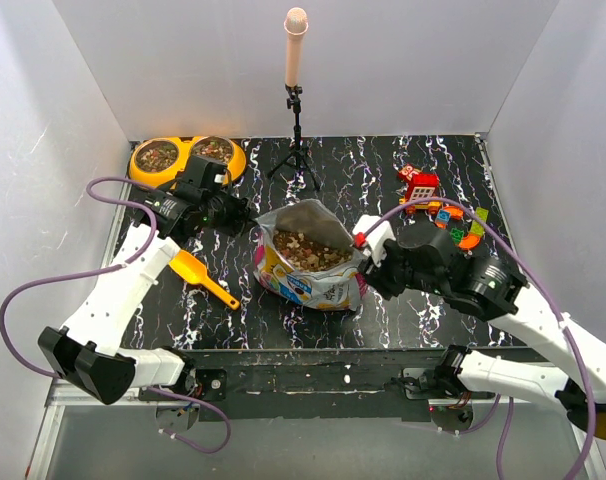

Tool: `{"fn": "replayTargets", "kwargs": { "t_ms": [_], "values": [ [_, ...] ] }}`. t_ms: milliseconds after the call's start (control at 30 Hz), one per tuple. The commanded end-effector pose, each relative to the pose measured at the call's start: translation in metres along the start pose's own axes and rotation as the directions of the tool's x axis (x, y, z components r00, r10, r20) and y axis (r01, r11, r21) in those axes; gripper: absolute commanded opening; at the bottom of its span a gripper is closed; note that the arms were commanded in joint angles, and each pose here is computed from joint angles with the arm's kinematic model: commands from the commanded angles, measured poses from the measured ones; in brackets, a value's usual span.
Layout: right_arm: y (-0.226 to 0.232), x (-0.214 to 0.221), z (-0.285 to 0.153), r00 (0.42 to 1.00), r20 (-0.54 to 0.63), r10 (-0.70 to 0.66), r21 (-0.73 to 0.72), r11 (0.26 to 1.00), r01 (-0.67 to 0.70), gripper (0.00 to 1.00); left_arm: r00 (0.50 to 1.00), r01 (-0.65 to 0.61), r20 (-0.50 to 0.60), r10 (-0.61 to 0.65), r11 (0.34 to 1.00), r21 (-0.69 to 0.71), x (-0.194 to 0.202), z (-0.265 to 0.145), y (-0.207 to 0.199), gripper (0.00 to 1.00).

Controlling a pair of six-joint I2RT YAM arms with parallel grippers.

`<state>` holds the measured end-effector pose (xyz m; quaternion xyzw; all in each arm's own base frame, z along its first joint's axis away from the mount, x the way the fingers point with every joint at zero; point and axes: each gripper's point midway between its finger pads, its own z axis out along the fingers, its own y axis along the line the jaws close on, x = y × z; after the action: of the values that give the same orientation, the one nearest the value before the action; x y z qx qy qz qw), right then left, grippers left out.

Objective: Serve the pet food

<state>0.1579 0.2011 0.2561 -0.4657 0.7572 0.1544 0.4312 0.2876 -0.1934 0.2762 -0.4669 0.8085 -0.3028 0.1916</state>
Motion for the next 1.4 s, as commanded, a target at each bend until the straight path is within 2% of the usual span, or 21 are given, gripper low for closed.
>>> {"fn": "replayTargets", "kwargs": {
  "t_ms": [0, 67, 167, 233, 367, 500, 600, 633, 733, 933, 1100, 1133, 1200, 1233, 1267, 1367],
  "values": [
    [0.013, -0.007, 0.003, 0.999, -0.037, -0.040, -0.096, 0.995, 0.036, 0.70, 0.999, 0.032, 0.030, -0.036, 0.992, 0.121, -0.010, -0.026, -0.022, 0.00],
    [0.014, -0.020, 0.008, 0.998, -0.002, -0.057, -0.101, 0.993, 0.057, 0.80, 0.998, 0.045, 0.028, -0.048, 0.994, 0.103, -0.010, -0.027, -0.018, 0.00],
    [0.004, -0.039, 0.016, 0.995, 0.069, -0.073, -0.048, 0.996, 0.077, 0.83, 0.998, 0.049, 0.028, -0.052, 0.995, 0.088, -0.010, -0.027, -0.017, 0.00],
    [-0.005, -0.044, 0.022, 0.993, 0.072, -0.089, 0.004, 0.996, 0.089, 0.81, 0.998, 0.050, 0.027, -0.052, 0.996, 0.077, -0.009, -0.029, -0.015, 0.00],
    [-0.029, -0.039, 0.025, 0.993, 0.012, -0.113, 0.127, 0.986, 0.111, 0.59, 0.996, 0.003, 0.092, -0.008, 0.999, 0.054, -0.020, -0.033, -0.014, 0.00],
    [-0.040, -0.034, 0.009, 0.988, 0.058, -0.142, 0.198, 0.972, 0.128, 0.41, 0.993, -0.036, 0.115, 0.036, 0.999, 0.006, -0.026, -0.029, -0.008, 0.00],
    [-0.054, -0.016, -0.003, 0.987, 0.009, -0.162, 0.273, 0.950, 0.153, 0.07, 0.986, -0.051, 0.158, 0.052, 0.999, -0.005, -0.038, -0.027, -0.004, 0.00],
    [-0.057, -0.007, -0.006, 0.986, -0.018, -0.167, 0.294, 0.941, 0.165, 0.01, 0.982, -0.058, 0.177, 0.059, 0.998, -0.012, -0.045, -0.026, -0.002, 0.00],
    [-0.064, 0.008, -0.014, 0.987, -0.046, -0.157, 0.324, 0.932, 0.163, 0.01, 0.978, -0.079, 0.191, 0.082, 0.997, -0.020, -0.057, -0.027, -0.002, 0.00],
    [-0.046, -0.007, -0.019, 0.996, 0.011, -0.084, 0.198, 0.977, 0.080, 0.01, 0.982, -0.097, 0.164, 0.098, 0.995, -0.017, -0.061, -0.036, -0.002, 0.00],
    [-0.042, -0.024, -0.018, 0.997, 0.038, -0.070, 0.158, 0.985, 0.063, 0.01, 0.996, -0.091, 0.011, 0.092, 0.994, -0.053, -0.031, -0.046, 0.023, 0.00],
    [-0.043, -0.026, -0.017, 0.997, 0.033, -0.073, 0.157, 0.985, 0.067, 0.01, 0.997, -0.075, -0.021, 0.074, 0.995, -0.065, -0.025, -0.048, 0.031, 0.06],
    [-0.044, -0.029, -0.015, 0.996, 0.028, -0.080, 0.156, 0.985, 0.075, 0.01, 0.998, -0.040, -0.059, 0.036, 0.997, -0.061, -0.015, -0.053, 0.042, 0.29],
    [-0.043, -0.030, -0.013, 0.996, 0.026, -0.083, 0.151, 0.985, 0.078, 0.01, 0.998, -0.021, -0.065, 0.017, 0.998, -0.063, -0.013, -0.054, 0.047, 0.45],
    [-0.042, -0.030, -0.012, 0.996, 0.026, -0.084, 0.145, 0.986, 0.079, 0.01, 0.998, -0.007, -0.063, 0.003, 0.999, -0.053, -0.011, -0.059, 0.049, 0.57],
    [-0.038, -0.031, -0.011, 0.996, 0.033, -0.085, 0.120, 0.990, 0.080, 0.01, 0.999, 0.014, -0.052, -0.016, 0.999, -0.047, -0.011, -0.073, 0.051, 0.76]
  ]
}}
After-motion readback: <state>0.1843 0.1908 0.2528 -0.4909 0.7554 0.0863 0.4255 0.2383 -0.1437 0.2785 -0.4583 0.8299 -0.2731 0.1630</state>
